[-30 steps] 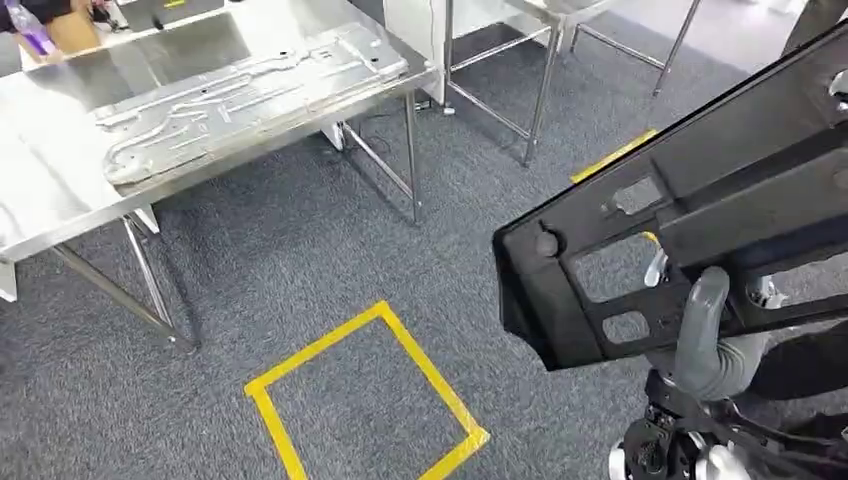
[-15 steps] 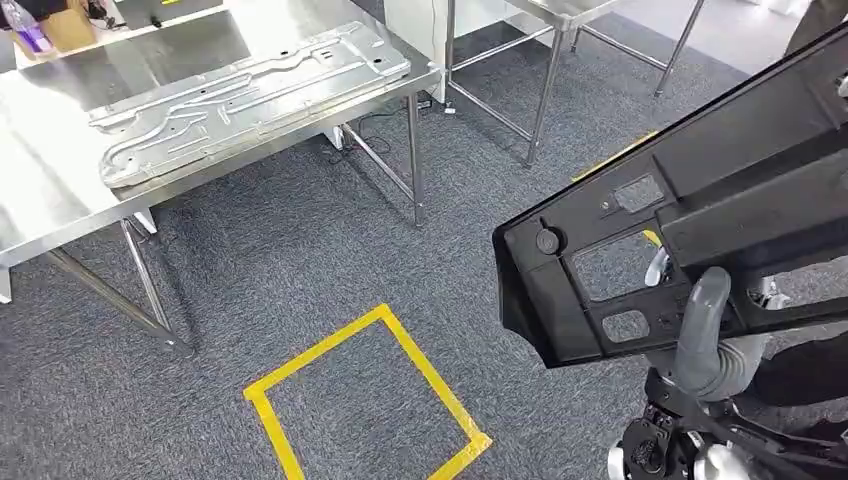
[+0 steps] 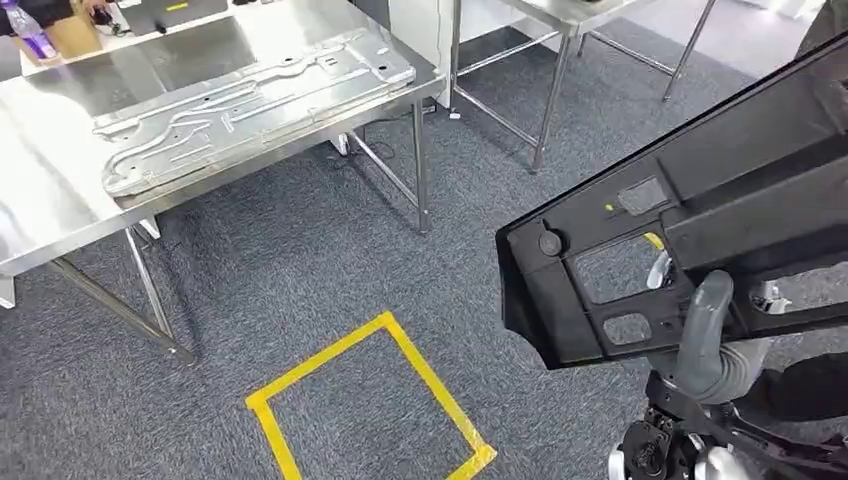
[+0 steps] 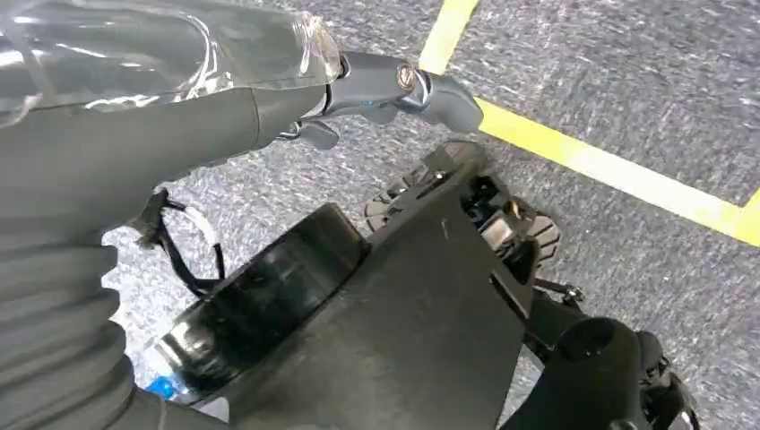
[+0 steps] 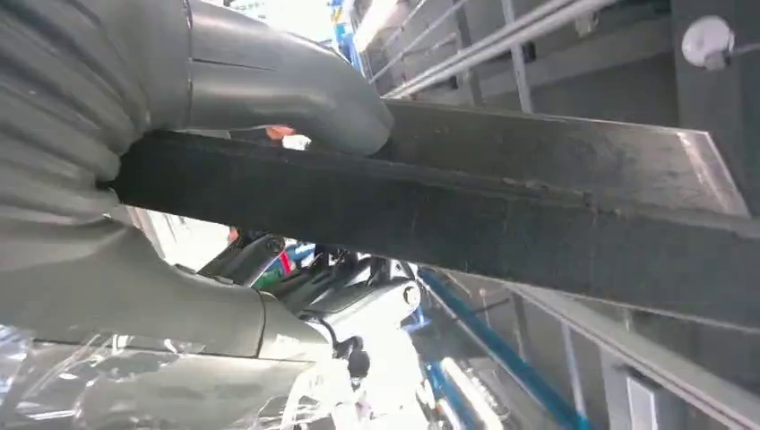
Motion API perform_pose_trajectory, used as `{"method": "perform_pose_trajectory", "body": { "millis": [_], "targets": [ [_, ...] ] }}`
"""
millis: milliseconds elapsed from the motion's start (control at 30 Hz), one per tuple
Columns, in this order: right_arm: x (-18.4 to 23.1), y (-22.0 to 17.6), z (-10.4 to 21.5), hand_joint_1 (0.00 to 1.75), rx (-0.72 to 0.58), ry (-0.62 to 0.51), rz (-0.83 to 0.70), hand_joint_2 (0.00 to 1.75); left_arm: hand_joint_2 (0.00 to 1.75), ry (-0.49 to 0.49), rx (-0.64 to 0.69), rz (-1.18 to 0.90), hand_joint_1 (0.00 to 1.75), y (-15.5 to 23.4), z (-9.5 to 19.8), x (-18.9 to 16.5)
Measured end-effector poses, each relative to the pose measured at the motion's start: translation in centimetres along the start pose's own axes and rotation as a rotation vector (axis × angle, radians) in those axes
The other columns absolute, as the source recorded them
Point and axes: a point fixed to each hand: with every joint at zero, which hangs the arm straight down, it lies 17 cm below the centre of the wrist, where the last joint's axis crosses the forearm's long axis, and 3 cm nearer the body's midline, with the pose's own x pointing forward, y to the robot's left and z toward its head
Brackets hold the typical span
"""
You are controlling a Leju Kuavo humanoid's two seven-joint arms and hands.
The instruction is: Take the parts from the cabinet and place them on the table.
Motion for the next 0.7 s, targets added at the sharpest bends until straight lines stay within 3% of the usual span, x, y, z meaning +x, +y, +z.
{"method": "perform_pose_trajectory", "body": {
  "millis": [700],
  "targets": [
    [0.34, 0.14, -0.05, 1.75, 0.003, -0.012, -0.003, 1.75, 1.75, -0.006, -0.003, -0.023, 0.0, 0.24, 0.01, 0.07]
  ]
}}
